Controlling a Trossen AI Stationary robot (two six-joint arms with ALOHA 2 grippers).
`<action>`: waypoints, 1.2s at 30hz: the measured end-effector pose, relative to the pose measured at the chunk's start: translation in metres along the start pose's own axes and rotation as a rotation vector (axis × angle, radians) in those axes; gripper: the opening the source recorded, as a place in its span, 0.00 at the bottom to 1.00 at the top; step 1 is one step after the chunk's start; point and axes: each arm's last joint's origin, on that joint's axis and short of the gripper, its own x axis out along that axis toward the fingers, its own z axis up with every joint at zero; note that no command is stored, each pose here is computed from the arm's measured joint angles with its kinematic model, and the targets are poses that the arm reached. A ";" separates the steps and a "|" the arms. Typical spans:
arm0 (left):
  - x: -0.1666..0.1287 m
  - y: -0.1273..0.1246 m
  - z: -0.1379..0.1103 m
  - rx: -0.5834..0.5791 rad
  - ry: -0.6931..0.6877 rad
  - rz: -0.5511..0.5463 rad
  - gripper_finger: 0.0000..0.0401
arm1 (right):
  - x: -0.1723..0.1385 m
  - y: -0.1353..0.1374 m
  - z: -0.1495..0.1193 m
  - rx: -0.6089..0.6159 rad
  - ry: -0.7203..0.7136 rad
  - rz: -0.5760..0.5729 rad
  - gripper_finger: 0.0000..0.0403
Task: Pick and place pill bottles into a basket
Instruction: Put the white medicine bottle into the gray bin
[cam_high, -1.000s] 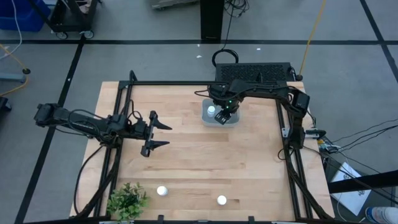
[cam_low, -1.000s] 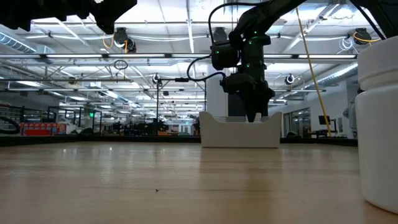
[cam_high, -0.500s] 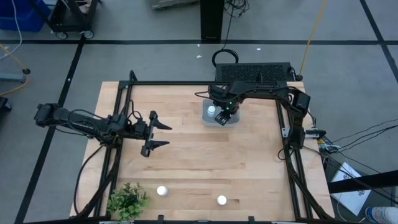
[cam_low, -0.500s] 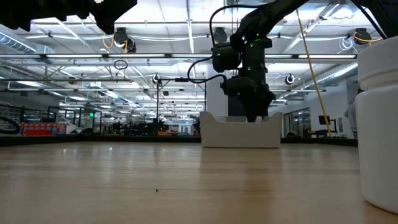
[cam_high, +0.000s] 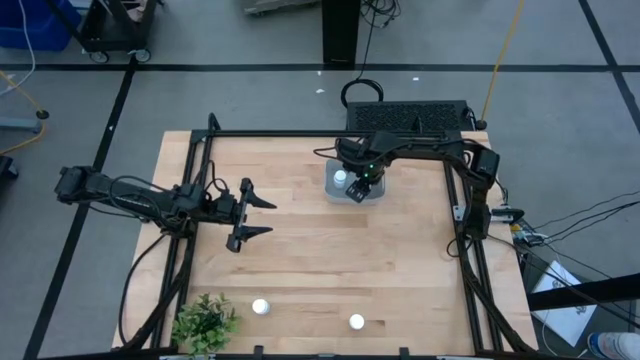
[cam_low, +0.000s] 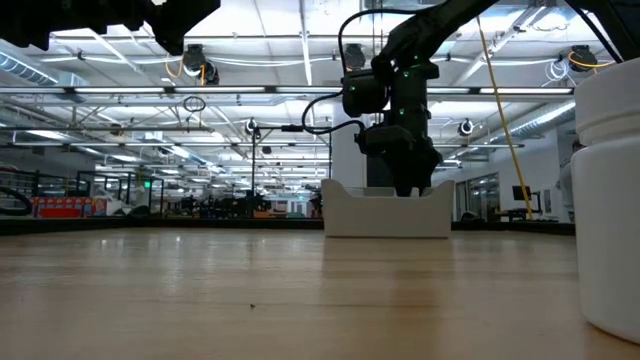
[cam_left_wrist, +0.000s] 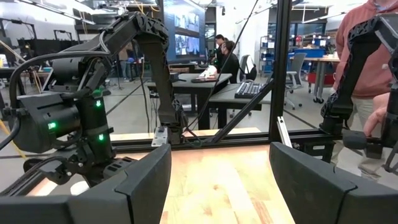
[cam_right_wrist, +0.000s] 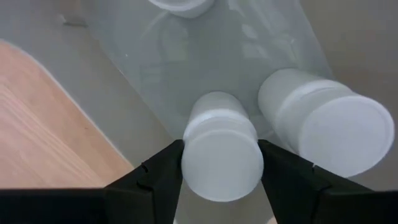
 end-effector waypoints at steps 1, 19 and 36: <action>0.000 0.000 0.000 0.000 0.000 0.000 0.68 | 0.000 0.000 0.000 -0.001 0.001 0.000 0.49; 0.000 0.000 -0.001 0.000 0.007 0.000 0.68 | -0.003 -0.001 -0.006 -0.012 0.046 -0.011 0.52; 0.000 0.000 -0.001 0.000 0.006 0.000 0.68 | -0.114 0.015 -0.061 0.014 -0.326 0.116 0.52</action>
